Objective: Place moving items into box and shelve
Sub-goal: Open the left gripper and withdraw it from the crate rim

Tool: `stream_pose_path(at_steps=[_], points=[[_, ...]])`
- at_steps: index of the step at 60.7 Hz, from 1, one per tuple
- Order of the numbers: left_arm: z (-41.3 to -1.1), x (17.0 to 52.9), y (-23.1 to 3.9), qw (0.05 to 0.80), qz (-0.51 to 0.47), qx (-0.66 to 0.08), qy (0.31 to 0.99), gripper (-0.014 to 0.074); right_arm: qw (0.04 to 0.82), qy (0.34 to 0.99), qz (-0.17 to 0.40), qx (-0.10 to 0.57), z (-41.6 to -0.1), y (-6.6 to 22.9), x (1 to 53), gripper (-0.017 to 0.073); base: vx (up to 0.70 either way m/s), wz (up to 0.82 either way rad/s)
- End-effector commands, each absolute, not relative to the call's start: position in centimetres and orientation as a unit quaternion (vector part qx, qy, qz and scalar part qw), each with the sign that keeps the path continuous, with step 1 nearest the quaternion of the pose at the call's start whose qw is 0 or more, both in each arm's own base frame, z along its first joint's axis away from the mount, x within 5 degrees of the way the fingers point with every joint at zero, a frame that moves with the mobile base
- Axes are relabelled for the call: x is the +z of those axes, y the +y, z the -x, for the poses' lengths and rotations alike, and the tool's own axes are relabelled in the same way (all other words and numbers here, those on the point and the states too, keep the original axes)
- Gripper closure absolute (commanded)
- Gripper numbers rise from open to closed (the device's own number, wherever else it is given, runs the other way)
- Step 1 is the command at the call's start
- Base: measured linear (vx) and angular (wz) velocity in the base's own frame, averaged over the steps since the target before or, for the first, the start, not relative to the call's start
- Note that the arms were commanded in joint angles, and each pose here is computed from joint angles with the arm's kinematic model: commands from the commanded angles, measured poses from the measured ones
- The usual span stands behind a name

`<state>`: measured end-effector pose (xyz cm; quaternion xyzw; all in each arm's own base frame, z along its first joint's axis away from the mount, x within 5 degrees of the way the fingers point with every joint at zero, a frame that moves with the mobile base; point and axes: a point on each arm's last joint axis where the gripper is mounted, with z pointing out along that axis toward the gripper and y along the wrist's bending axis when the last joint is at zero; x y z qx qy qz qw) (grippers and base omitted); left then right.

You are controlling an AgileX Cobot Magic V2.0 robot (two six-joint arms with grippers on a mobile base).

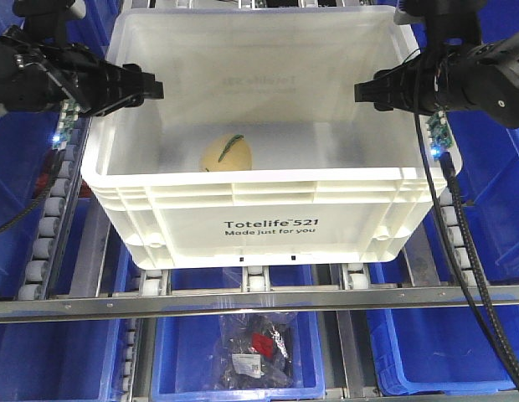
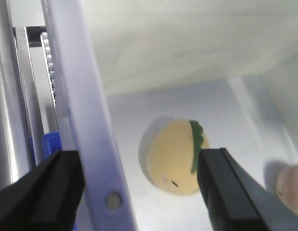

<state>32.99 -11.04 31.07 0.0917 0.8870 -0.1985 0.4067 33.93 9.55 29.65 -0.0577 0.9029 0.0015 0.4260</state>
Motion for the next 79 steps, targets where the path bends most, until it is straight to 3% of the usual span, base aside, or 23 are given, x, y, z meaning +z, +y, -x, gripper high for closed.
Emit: stream_pose_path(at_steps=[1, 36, 79], points=[[-31.4, 34.1, -11.7, 0.429, -0.081, -0.23, 0.87, 0.0035, 0.459, 0.887, 0.057, 0.014, -33.8, 9.6, 31.5, 0.0129, 0.0, 0.0], [-31.1, 34.4, -10.3, 0.449, -0.133, -0.124, 0.875, 0.0035, 0.458, 0.887, 0.057, 0.014, -33.8, 9.6, 31.5, 0.0185, 0.0, 0.0], [-30.3, 35.1, -9.3, 0.445, -0.104, -0.094, 0.885, 0.0066, 0.456, 0.888, 0.056, 0.012, -33.7, 9.6, 31.4, 0.0185, 0.0, 0.0]])
